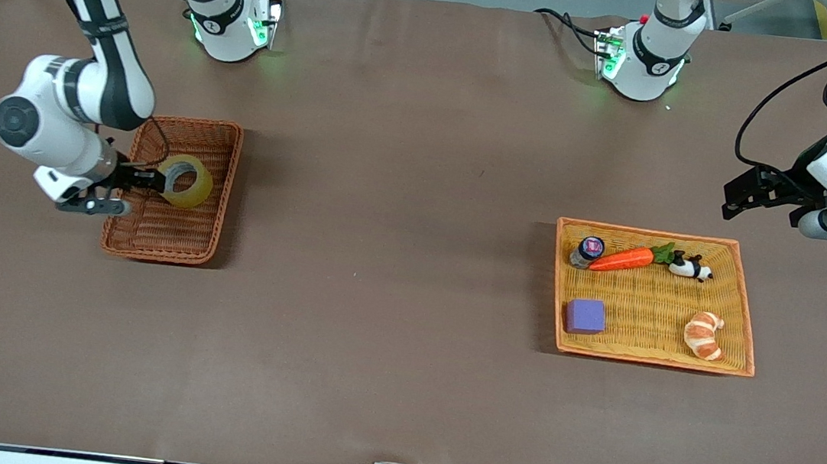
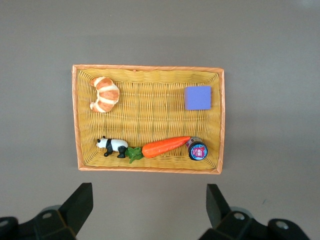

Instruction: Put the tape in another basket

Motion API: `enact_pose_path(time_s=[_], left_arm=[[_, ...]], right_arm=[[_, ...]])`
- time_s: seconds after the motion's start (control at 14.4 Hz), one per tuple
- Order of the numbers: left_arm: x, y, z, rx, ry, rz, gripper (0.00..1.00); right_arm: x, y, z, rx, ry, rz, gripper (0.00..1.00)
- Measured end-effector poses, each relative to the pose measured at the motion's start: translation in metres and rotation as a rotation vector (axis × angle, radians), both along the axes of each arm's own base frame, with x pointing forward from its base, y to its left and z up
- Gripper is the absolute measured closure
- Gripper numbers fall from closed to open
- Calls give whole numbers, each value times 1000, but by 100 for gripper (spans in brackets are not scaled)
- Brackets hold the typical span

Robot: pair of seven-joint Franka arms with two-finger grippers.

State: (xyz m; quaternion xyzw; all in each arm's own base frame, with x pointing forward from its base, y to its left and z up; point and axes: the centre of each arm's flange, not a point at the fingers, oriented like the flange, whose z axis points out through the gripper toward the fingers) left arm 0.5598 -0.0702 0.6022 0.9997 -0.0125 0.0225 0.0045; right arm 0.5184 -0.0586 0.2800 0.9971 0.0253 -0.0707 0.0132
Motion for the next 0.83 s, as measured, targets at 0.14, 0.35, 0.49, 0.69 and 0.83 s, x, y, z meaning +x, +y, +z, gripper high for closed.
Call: enact_pose_path(time_s=[0.14,0.35,0.49,0.69,0.83], left_arm=[[0,2,-2,0,4,3,0],[0,2,-2,1,4,2,0],[0,-1,-2,1,4,-5,0],[-4,-19,-3,1,10,-34,0],[-5,-27,-3,2,13,-44,0]], right_arm=[[28,-1,50,-6,-31,0,0],[55,0,117,-12,-61,3,0],[67,5,158,-15,-76,10,0],[72,9,226,-18,-74,12,0],[68,14,277,-21,-59,18,0]])
